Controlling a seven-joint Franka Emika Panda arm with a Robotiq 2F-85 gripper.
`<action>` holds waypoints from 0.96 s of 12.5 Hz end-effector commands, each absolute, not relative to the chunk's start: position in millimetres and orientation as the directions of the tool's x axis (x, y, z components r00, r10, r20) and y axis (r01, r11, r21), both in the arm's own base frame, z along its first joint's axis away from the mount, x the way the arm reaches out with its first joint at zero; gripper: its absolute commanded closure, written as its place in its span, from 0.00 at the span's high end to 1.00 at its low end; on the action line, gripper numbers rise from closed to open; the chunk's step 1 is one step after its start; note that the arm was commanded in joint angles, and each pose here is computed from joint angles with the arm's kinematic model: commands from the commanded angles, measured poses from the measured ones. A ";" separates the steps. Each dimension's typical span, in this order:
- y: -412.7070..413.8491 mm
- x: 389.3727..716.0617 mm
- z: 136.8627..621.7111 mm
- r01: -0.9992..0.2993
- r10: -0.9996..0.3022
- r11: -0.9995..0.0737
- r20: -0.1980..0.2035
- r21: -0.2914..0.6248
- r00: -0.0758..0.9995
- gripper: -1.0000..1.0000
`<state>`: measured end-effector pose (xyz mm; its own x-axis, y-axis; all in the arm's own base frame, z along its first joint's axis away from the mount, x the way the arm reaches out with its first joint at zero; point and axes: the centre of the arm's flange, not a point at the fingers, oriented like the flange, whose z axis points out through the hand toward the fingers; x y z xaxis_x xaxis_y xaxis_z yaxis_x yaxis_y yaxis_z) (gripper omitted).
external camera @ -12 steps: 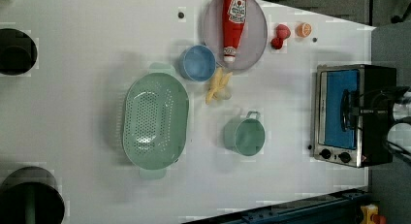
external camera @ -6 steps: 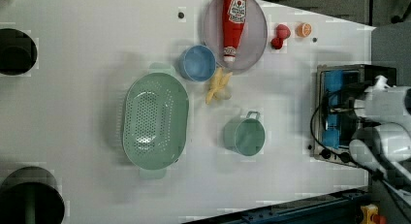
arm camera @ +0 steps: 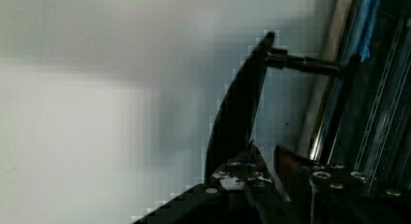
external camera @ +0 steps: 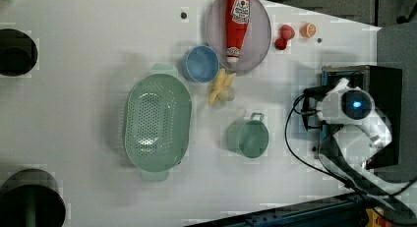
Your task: Flap open oven.
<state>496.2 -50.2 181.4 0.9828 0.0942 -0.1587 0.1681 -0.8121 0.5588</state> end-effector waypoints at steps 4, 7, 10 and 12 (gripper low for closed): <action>-13.7 490.1 134.9 0.006 -0.041 -0.723 -0.052 0.690 0.998 0.17; -10.1 493.3 113.6 0.028 -0.026 -0.731 -0.069 0.682 0.997 0.17; -10.7 495.7 109.0 0.019 -0.022 -0.753 -0.054 0.657 0.998 0.17; -9.6 512.7 135.9 -0.069 -0.063 -0.793 0.031 0.605 0.998 0.17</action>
<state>484.3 -6.2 103.5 0.9930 0.0117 -0.1172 0.0849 -0.7610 0.6432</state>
